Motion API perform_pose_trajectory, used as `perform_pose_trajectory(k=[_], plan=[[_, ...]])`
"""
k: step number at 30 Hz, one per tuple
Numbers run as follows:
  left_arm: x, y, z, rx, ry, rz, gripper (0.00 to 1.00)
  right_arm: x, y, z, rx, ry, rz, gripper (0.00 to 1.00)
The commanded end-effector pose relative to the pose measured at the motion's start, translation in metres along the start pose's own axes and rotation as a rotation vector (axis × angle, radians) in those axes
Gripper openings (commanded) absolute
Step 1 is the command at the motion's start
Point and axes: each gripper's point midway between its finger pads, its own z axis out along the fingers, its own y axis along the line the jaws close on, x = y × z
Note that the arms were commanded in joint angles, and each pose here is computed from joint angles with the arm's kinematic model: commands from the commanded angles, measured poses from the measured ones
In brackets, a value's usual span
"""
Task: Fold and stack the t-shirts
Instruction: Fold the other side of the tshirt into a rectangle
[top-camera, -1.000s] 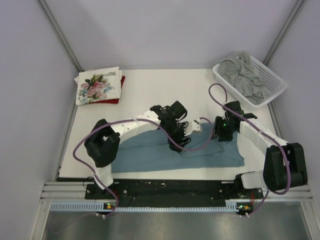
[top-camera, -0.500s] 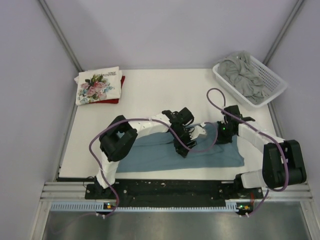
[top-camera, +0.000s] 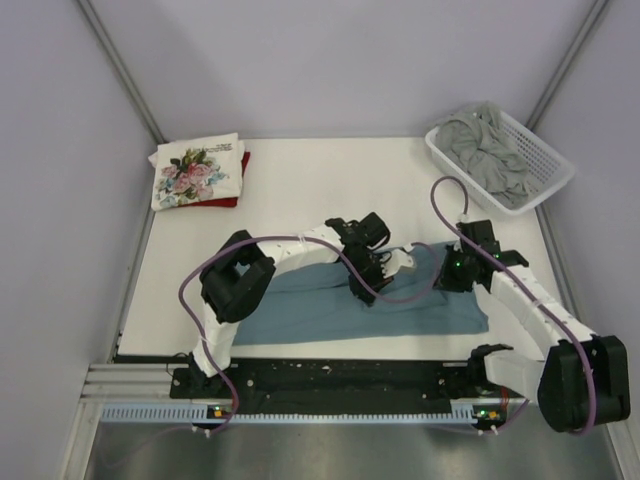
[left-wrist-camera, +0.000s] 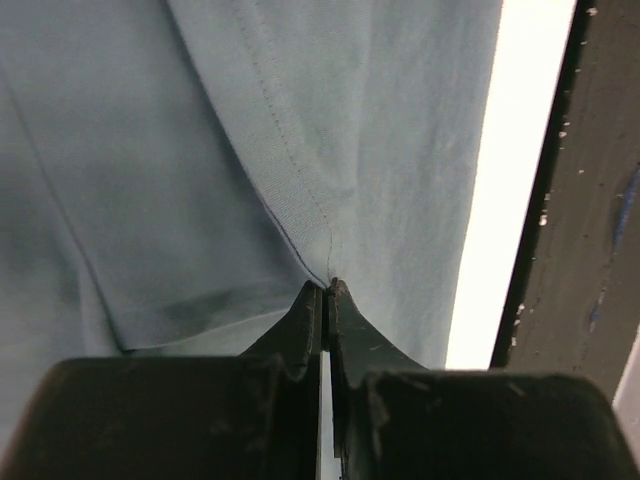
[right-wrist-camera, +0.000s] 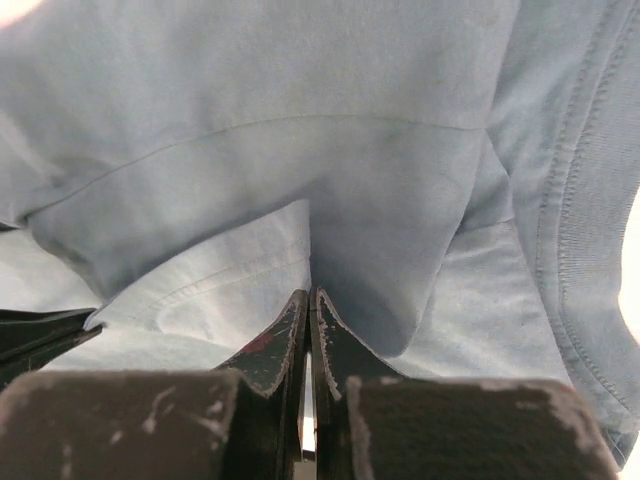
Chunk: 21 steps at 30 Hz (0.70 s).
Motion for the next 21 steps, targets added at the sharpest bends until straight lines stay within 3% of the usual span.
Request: perform_pose_trajectory(k=[1,11,15,21], plan=[[-0.038,0.018,-0.028,-0.141,-0.072,0.114,0.00,-0.019,-0.004,-0.011,0.034,-0.091,0.055,0.00],[-0.062,0.064,-0.039,-0.362,-0.087,0.133,0.00,-0.051,-0.032,-0.020,0.087,-0.279,0.223,0.00],[-0.060,0.081,-0.038,-0.436,-0.072,0.121,0.00,-0.061,-0.032,-0.017,0.052,-0.363,0.202,0.00],[-0.054,0.106,-0.035,-0.538,-0.024,0.100,0.00,-0.063,-0.034,-0.004,0.037,-0.386,0.163,0.00]])
